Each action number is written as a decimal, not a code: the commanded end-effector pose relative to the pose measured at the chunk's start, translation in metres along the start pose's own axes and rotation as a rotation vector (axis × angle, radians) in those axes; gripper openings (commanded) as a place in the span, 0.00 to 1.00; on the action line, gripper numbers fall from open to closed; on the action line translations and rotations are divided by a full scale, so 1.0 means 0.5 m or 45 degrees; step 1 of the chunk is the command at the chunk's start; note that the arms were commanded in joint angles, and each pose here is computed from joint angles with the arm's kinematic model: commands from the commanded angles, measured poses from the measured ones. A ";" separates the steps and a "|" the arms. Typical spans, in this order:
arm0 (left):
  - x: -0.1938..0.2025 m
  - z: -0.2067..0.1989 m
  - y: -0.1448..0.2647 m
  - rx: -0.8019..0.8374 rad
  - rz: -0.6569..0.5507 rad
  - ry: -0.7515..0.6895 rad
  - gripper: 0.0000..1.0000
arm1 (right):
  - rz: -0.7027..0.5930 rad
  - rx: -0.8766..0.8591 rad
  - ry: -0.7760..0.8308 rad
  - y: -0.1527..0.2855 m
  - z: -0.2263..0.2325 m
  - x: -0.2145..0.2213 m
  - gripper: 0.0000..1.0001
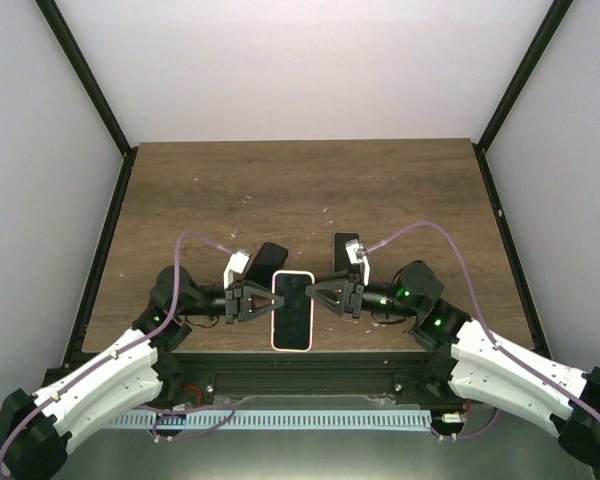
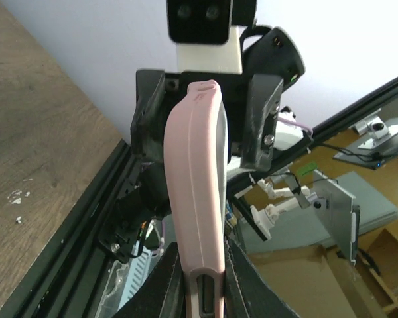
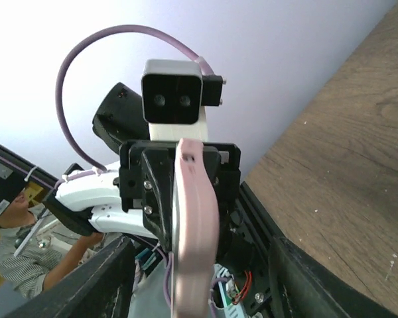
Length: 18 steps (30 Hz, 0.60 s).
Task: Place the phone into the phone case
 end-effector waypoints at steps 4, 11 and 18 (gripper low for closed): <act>-0.017 -0.043 -0.008 0.055 0.047 -0.142 0.00 | 0.020 0.082 -0.010 -0.013 0.016 -0.035 0.47; -0.010 -0.002 -0.009 -0.057 0.053 -0.097 0.00 | -0.051 0.074 0.054 -0.006 0.033 -0.060 0.30; -0.014 0.061 -0.010 -0.281 0.064 -0.043 0.00 | -0.002 0.155 0.055 -0.011 0.013 -0.053 0.01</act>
Point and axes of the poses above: each gripper's point midway between its finger pads, its own y axis back along the fingers, its own z axis along the line the jaws close on, x = y × z, the point moved 2 cm from there along y, back along the fingers, and after that the axes turned 1 degree about y, right-handed, at the moved point
